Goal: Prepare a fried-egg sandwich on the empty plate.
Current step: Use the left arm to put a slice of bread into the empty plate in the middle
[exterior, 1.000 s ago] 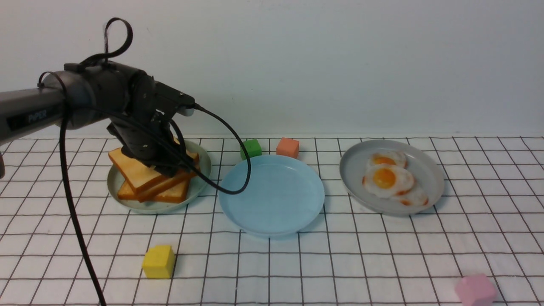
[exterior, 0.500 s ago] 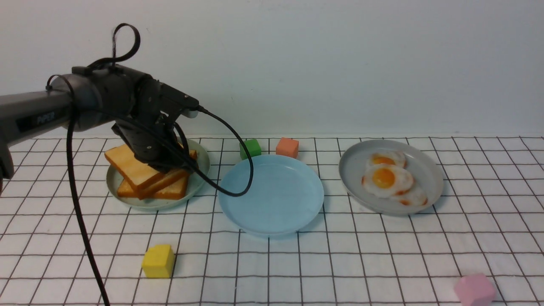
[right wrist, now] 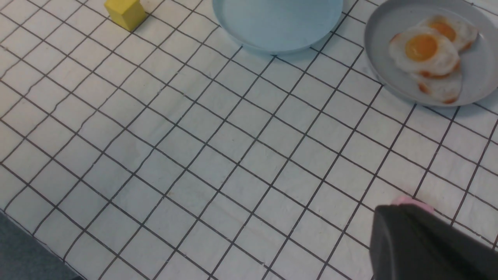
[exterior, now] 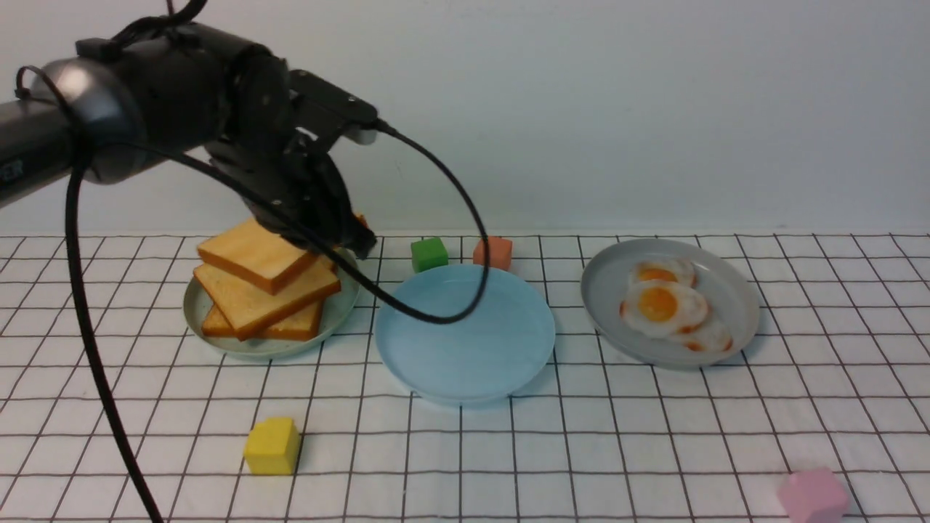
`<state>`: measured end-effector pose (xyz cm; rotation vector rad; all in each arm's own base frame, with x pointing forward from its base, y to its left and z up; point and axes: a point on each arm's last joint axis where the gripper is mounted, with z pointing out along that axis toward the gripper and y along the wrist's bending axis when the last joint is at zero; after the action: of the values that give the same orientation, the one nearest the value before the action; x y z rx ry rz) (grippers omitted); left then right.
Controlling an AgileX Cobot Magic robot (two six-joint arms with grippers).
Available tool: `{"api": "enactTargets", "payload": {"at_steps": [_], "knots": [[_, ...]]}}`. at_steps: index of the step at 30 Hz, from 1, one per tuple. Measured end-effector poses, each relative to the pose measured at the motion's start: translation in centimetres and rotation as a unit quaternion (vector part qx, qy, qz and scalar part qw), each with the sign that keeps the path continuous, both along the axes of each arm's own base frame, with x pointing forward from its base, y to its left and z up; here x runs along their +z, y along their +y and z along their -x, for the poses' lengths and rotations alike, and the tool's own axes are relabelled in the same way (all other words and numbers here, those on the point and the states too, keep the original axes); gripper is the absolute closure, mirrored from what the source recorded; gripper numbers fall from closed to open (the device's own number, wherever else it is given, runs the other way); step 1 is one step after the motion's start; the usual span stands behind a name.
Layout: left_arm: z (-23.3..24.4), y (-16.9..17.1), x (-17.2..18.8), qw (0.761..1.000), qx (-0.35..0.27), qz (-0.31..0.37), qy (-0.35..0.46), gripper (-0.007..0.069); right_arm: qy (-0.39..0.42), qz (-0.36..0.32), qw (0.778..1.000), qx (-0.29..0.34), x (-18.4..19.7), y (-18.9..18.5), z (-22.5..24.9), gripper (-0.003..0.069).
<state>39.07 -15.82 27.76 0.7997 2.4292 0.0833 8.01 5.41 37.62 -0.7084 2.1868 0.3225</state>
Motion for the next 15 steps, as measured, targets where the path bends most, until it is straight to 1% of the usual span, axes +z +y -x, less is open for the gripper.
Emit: {"api": "enactTargets", "payload": {"at_steps": [1, 4, 8, 10, 15], "knots": [[0.3, -0.6, 0.0, 1.0, -0.009, 0.0, -0.001, 0.0635, 0.0, 0.0, 1.0, 0.0, 0.0, 0.0, 0.0, 0.0645], [2.2, -5.2, -0.7, 0.997, -0.072, 0.001, 0.001, 0.0635, -0.001, -0.001, 1.0, 0.0, 0.0, 0.0, 0.1, 0.0642], [3.2, -9.2, -2.8, 0.993, -0.12, 0.004, -0.002, 0.0635, -0.004, -0.002, 1.0, 0.0, 0.1, -0.1, 0.2, 0.0642], [3.3, -10.4, -4.0, 0.991, -0.134, 0.005, -0.003, 0.0635, -0.005, -0.003, 1.0, 0.0, 0.1, -0.2, 0.3, 0.0642], [2.9, -11.3, -6.0, 0.99, -0.143, 0.002, -0.002, 0.0627, 0.002, 0.001, 1.0, 0.001, 0.0, -0.2, 0.4, 0.0642]]}}
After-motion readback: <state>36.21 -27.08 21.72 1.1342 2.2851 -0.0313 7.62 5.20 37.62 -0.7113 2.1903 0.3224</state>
